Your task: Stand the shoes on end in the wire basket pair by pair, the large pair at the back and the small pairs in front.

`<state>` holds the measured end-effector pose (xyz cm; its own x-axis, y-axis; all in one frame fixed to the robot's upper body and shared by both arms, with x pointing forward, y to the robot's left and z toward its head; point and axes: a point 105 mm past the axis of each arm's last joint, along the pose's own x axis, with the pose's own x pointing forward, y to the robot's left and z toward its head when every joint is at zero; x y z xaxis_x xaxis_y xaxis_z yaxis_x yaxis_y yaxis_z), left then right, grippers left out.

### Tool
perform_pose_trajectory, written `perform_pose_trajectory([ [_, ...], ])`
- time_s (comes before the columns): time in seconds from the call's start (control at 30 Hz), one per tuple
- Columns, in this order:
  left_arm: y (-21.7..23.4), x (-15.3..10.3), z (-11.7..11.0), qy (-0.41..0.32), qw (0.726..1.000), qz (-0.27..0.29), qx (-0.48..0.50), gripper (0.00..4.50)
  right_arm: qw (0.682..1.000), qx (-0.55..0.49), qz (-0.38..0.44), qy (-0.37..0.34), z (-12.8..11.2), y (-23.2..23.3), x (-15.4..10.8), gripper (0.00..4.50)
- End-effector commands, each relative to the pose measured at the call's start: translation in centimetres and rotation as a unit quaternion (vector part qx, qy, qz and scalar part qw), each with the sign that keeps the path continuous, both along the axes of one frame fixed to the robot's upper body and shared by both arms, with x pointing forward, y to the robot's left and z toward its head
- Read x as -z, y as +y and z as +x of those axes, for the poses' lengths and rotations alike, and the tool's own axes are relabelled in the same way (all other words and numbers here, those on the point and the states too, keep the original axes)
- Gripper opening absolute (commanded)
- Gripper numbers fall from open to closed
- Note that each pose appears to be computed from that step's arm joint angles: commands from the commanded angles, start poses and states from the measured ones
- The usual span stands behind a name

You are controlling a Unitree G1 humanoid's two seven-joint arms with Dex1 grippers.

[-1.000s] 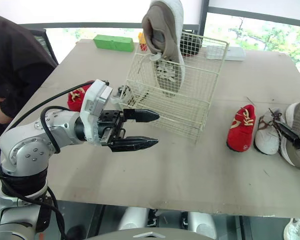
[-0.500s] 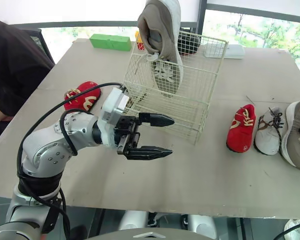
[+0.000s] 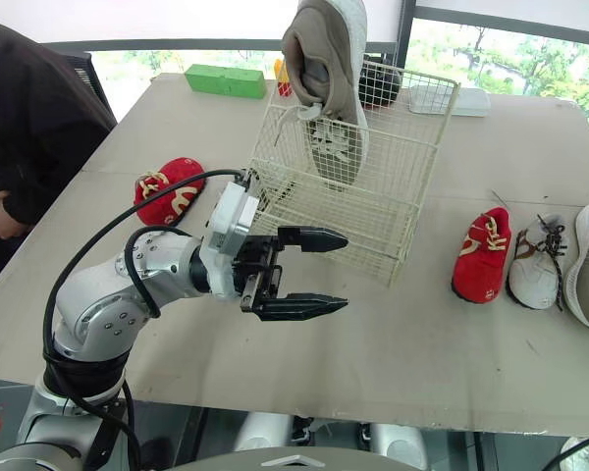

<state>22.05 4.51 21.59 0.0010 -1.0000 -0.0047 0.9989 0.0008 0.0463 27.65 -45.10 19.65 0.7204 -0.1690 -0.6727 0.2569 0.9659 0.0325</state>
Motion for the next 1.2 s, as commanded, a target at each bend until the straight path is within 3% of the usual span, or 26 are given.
perform_pose_trajectory([
  [0.03,-0.2,-0.8,-0.6,-0.026,1.0,-0.013,0.009,4.48,0.999,0.024,-0.03,0.006,-1.2,-1.6,-0.2,4.5],
  [0.23,-0.4,-0.9,-0.1,-0.035,0.999,-0.014,0.016,4.48,0.996,0.037,-0.053,0.062,-0.4,-1.8,4.0,4.5],
  [0.33,-0.4,-0.9,0.0,-0.044,0.999,-0.01,0.018,4.48,0.995,0.016,-0.016,0.097,-0.1,-0.6,7.1,4.5],
  [0.43,-0.2,-0.8,0.2,-0.05,0.999,-0.006,0.017,4.5,0.995,-0.002,0.019,0.101,0.3,0.6,8.2,3.62],
  [0.57,0.1,-1.0,0.0,-0.053,0.998,-0.007,0.018,4.5,0.996,-0.002,0.035,0.087,0.5,0.8,7.9,1.56],
  [0.67,0.2,-1.3,-0.3,-0.056,0.998,-0.008,0.02,4.5,0.997,0.007,0.047,0.068,0.1,0.3,7.4,0.27],
  [0.73,0.2,-1.6,-0.5,-0.058,0.998,-0.009,0.024,4.5,0.998,0.012,0.054,0.043,0.0,-0.1,6.8,0.01],
  [0.8,0.1,-1.8,-0.6,-0.06,0.998,-0.008,0.028,4.5,0.997,0.008,0.062,-0.037,0.8,-0.4,4.7,0.01],
  [0.93,-0.5,-1.6,-0.3,-0.053,0.998,-0.007,0.035,4.5,0.968,-0.014,0.051,-0.245,1.8,-0.1,-2.7,0.01],
  [1.0,-0.5,-1.3,0.0,-0.04,0.999,-0.01,0.032,4.5,0.935,-0.051,0.051,-0.348,2.1,2.6,-7.0,0.01],
  [1.1,-0.3,-1.2,0.5,-0.026,0.999,-0.028,0.005,4.5,0.859,-0.121,0.058,-0.494,2.0,8.8,-13.0,0.01],
  [1.2,0.2,-1.3,1.8,-0.052,0.994,-0.055,-0.073,4.5,0.793,-0.17,0.086,-0.579,2.7,15.8,-17.9,0.01],
])
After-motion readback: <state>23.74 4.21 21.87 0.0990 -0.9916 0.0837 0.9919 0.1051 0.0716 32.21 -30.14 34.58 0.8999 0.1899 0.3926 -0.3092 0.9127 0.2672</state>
